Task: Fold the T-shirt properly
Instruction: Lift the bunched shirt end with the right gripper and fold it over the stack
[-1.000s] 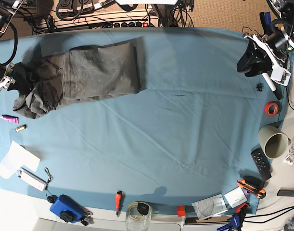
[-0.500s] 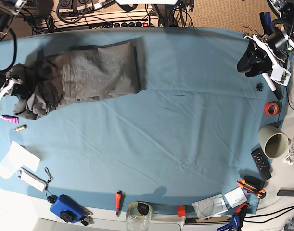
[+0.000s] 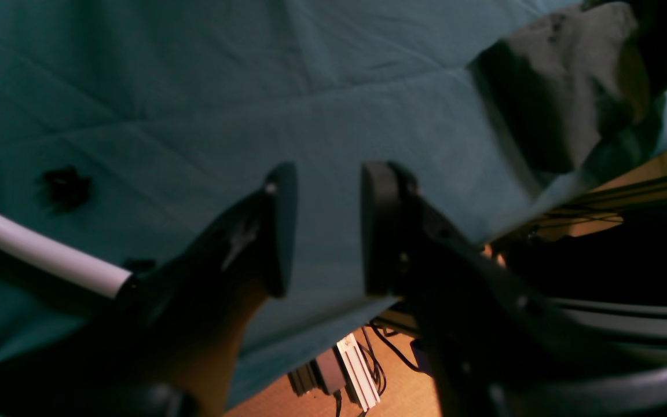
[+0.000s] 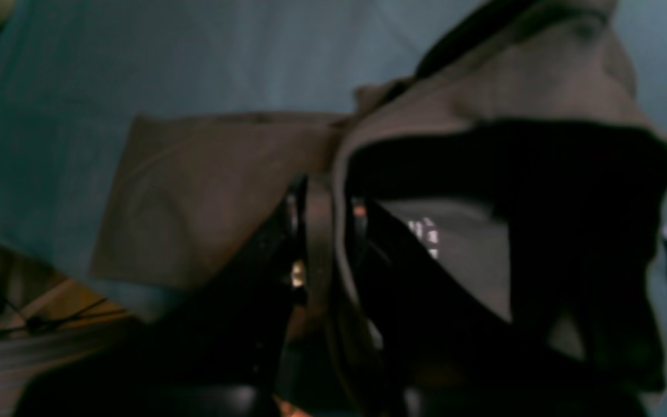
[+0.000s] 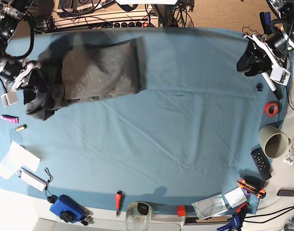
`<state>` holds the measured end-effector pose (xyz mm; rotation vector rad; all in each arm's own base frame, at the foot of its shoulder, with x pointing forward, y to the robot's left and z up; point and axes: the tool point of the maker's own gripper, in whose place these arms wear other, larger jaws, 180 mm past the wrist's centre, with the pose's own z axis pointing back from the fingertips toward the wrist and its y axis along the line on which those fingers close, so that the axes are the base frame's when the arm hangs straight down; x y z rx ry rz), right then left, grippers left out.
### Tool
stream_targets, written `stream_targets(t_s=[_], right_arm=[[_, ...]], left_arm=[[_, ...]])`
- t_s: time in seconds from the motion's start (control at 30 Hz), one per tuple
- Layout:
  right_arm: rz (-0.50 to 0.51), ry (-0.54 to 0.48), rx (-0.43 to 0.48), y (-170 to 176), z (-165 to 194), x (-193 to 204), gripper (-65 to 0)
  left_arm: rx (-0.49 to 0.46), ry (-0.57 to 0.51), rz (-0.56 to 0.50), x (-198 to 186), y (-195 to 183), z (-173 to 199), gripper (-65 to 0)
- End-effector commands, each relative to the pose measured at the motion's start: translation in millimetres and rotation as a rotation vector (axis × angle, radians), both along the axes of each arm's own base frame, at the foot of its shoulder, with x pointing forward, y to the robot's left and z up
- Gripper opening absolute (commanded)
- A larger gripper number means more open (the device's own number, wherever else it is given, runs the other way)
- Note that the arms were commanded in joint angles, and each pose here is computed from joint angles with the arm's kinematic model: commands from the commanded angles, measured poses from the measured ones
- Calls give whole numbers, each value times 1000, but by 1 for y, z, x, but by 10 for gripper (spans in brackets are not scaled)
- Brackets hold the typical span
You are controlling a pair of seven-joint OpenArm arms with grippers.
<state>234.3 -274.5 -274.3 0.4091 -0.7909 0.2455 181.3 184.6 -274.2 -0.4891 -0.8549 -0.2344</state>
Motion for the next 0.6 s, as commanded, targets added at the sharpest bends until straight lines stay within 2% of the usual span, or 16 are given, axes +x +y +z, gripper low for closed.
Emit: stream_targets(t_s=[0.0, 0.17, 0.33, 0.47, 0.57], right_arm=[[39, -68, -8, 8, 19, 3, -650], [121, -108, -50, 31, 33, -7, -650], [122, -119, 40, 50, 29, -11, -650], [204, -68, 100, 83, 12, -17, -650], [285, 5, 87, 107, -9, -24, -650]], left_arm=[[-1, -36, -9, 3, -1, 9, -471], [6, -39, 7, 2, 4, 10, -471], [44, -54, 88, 0, 29, 16, -471], [56, -105, 177, -5, 54, 32, -471], [72, -144, 246, -11, 74, 45, -471]])
